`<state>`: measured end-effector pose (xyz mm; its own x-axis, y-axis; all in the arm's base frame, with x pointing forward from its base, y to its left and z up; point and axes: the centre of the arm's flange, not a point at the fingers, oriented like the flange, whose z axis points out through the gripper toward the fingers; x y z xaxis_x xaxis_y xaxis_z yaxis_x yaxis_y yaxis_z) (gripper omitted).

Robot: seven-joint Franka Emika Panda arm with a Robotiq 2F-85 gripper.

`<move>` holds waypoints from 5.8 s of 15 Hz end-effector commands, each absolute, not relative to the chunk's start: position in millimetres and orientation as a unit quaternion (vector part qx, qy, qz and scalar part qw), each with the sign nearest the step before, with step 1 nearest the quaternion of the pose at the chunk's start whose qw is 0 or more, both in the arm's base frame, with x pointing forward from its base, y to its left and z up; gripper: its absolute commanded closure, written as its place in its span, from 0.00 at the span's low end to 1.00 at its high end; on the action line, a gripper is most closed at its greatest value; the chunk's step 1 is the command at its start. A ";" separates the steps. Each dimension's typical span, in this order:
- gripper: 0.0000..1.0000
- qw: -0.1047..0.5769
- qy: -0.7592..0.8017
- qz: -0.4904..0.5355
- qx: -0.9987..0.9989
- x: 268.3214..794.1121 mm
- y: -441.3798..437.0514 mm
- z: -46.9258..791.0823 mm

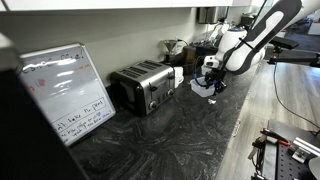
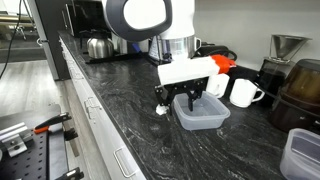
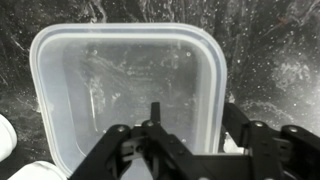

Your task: Pick the pen and place it in the bowl on the right, slide the bowl on the left to the right and then move the white cup to the left

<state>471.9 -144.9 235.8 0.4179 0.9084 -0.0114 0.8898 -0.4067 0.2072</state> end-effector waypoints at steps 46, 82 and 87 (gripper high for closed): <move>0.00 0.112 0.524 0.161 0.829 511.8 6.1 343.0; 0.00 0.199 0.378 0.147 0.892 600.8 -97.4 283.7; 0.00 0.180 0.423 0.139 0.877 612.8 -99.3 278.8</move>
<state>593.5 -87.2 276.7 0.6353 0.7641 0.1115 0.6524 -0.6084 0.4519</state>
